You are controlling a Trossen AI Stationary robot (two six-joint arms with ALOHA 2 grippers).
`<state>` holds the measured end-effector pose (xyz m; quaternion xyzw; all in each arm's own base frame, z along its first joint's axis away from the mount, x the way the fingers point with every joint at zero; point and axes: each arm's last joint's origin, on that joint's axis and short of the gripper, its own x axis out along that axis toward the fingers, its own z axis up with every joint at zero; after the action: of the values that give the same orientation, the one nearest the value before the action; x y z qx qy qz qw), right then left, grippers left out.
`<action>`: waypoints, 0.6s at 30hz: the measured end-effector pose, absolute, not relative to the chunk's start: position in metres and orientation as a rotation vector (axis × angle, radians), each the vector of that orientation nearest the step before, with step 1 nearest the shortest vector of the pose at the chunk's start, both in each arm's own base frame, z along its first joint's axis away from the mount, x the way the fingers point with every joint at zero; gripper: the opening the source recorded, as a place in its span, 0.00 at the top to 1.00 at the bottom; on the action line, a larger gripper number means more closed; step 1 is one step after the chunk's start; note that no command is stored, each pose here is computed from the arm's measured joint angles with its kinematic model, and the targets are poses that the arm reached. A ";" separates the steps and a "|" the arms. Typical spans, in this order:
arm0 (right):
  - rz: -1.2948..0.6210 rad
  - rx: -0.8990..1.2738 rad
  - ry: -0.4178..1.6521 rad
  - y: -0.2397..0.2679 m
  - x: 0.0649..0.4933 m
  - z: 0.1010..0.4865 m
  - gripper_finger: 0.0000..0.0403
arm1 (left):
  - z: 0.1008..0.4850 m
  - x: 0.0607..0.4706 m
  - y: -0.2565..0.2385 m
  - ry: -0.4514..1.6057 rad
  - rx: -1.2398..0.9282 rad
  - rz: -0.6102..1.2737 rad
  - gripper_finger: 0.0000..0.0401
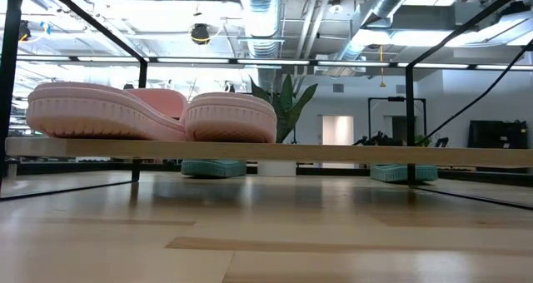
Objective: Pick and place slides into the shelf
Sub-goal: Put the pink slide on the shelf
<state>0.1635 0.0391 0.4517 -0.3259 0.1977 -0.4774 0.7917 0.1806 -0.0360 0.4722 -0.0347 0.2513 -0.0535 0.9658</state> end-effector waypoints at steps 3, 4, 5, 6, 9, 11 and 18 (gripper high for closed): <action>-0.990 -0.646 0.370 0.047 0.161 0.452 0.69 | 0.468 0.176 -0.048 0.541 -0.022 -0.068 0.63; -0.978 -0.630 0.355 0.050 0.160 0.452 0.69 | 0.468 0.174 -0.051 0.546 -0.008 -0.046 0.67; -0.970 -0.613 0.340 0.053 0.159 0.452 0.70 | 0.467 0.172 -0.053 0.550 0.006 -0.021 0.72; -0.964 -0.597 0.328 0.056 0.157 0.452 0.71 | 0.466 0.170 -0.054 0.560 0.021 0.005 0.77; -0.917 -0.544 0.279 0.065 0.153 0.453 0.72 | 0.463 0.164 -0.057 0.582 0.056 0.046 0.95; -0.884 -0.498 0.244 0.071 0.151 0.452 0.72 | 0.463 0.156 -0.057 0.588 0.065 0.068 0.97; -0.768 -0.399 0.166 0.095 0.147 0.449 0.72 | 0.457 0.120 -0.050 0.401 0.029 0.098 1.00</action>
<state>0.1474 0.0953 0.4488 -0.1930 0.0805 -0.3718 0.9044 0.1199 -0.0497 0.4565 0.0142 0.1988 0.0484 0.9787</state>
